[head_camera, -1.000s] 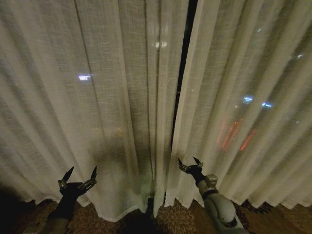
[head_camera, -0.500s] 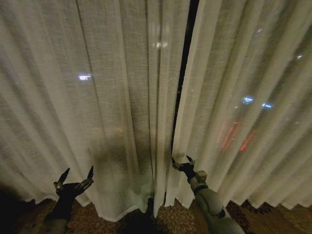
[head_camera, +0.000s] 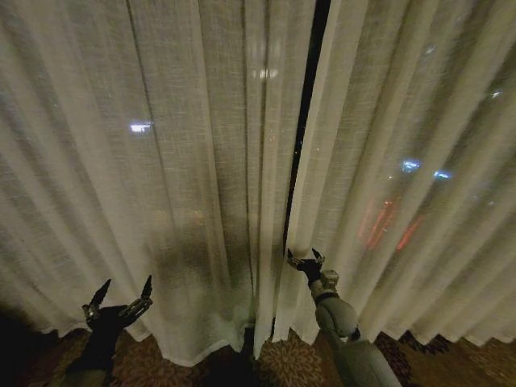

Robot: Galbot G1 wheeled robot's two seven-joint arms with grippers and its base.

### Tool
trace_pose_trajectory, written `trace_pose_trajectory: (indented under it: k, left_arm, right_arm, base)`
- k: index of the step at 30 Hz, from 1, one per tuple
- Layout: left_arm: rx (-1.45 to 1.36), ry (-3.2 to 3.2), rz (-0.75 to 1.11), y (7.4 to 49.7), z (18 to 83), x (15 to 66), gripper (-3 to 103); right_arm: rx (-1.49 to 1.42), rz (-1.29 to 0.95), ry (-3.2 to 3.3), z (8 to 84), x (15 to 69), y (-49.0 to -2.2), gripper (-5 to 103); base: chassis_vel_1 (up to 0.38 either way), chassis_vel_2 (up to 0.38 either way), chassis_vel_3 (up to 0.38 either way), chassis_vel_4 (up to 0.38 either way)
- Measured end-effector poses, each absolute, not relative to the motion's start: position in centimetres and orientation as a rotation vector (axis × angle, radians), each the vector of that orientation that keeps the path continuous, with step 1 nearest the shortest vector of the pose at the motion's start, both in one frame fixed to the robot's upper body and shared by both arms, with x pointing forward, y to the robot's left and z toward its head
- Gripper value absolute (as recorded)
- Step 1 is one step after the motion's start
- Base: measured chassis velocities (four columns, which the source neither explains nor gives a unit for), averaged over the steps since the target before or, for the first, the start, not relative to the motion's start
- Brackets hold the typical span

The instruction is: Open the curtains by pulling them apart, changing their state from closed to fully open.

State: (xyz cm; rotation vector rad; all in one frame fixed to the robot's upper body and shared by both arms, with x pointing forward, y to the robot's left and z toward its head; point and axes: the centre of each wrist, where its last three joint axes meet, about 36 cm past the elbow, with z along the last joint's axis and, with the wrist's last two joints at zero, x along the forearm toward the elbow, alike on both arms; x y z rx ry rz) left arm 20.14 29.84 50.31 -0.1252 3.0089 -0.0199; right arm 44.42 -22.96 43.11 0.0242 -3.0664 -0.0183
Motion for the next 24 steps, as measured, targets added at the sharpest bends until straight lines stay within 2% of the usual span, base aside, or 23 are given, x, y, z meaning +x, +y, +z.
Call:
trace_pose_trajectory:
  k: [17, 20, 21, 24]
  left_arm:
    - [-0.111, 3.013, -0.033, 29.5, 51.0, 20.5, 100]
    - [-0.112, 3.015, -0.028, 29.5, 51.1, 20.6, 100]
    - [-0.112, 3.015, -0.028, 29.5, 51.1, 20.6, 100]
    - [-0.112, 3.013, -0.021, 29.4, 51.3, 20.5, 100]
  right_arm:
    - [-0.014, -0.043, -3.075, 43.6, 50.3, -24.6, 101]
    - [0.01, -0.05, -3.074, 43.6, 50.4, -24.6, 86]
    - [0.01, -0.05, -3.074, 43.6, 50.4, -24.6, 86]
    - [0.021, -0.069, -3.078, 43.6, 50.4, -24.7, 70]
  base:
    - [0.0, 0.0, 0.0, 0.0]
    - [0.0, 0.0, 0.0, 0.0]
    - [0.0, 0.0, 0.0, 0.0]
    - [0.0, 0.0, 0.0, 0.0]
